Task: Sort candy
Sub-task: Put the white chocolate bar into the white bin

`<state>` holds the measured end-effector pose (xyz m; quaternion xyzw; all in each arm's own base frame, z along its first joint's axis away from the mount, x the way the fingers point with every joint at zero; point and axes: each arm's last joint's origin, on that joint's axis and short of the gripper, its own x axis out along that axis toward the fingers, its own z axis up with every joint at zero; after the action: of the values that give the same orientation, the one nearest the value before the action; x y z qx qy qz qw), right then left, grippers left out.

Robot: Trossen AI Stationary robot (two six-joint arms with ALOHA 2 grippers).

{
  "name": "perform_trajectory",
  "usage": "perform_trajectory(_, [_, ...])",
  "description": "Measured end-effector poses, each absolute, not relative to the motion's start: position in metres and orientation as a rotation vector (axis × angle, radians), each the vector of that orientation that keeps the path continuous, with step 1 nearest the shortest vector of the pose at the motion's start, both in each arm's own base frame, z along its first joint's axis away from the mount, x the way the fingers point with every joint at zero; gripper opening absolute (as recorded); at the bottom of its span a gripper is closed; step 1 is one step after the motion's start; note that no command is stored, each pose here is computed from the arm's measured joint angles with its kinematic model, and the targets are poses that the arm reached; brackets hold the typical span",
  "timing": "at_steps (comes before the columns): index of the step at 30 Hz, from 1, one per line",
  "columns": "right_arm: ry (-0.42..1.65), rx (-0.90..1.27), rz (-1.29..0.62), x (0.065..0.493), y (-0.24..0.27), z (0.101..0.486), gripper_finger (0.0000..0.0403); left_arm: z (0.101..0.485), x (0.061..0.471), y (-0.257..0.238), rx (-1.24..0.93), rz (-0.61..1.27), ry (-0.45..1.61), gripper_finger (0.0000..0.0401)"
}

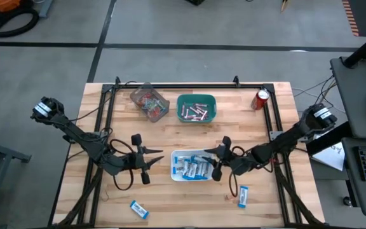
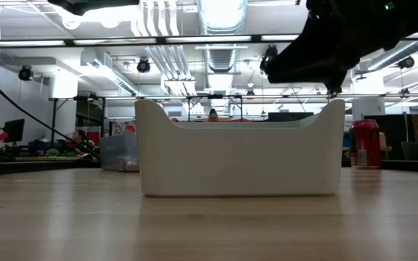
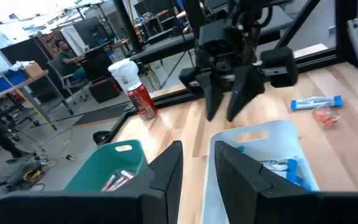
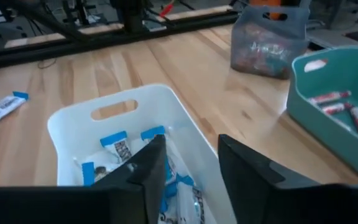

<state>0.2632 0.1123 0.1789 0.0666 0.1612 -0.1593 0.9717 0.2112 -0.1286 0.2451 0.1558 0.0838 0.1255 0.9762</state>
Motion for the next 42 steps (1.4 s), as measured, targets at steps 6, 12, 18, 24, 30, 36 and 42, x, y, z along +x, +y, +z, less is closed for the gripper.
perform_trajectory(6, [0.276, 0.099, -0.300, 0.266, 0.114, 0.200, 0.0164, 0.242, 0.204, -0.141, 0.264, 0.126, 0.179, 0.0077])
perform_trajectory(12, [0.243, 0.019, -0.279, 0.272, 0.117, 0.219, 0.0158, 0.229, 0.193, -0.154, 0.110, -0.099, 0.301, 0.0077])
perform_trajectory(18, [0.227, -0.043, -0.268, 0.277, 0.119, 0.229, 0.0153, 0.231, 0.190, -0.163, -0.085, -0.206, 0.560, 0.0077])
perform_trajectory(24, [0.221, -0.060, -0.272, 0.278, 0.119, 0.232, 0.0155, 0.237, 0.189, -0.177, -0.117, -0.205, 0.934, 0.0094])
perform_trajectory(30, [0.221, -0.060, -0.273, 0.278, 0.119, 0.232, 0.0151, 0.221, 0.200, -0.212, -0.084, -0.272, 1.126, 0.0136])
perform_trajectory(36, [0.222, -0.070, -0.273, 0.278, 0.119, 0.232, 0.0155, 0.205, 0.207, -0.239, 0.028, -0.285, 1.218, 0.0177])
perform_trajectory(42, [0.222, -0.070, -0.272, 0.278, 0.119, 0.232, 0.0150, 0.199, 0.209, -0.256, 0.029, -0.295, 1.259, 0.0183])
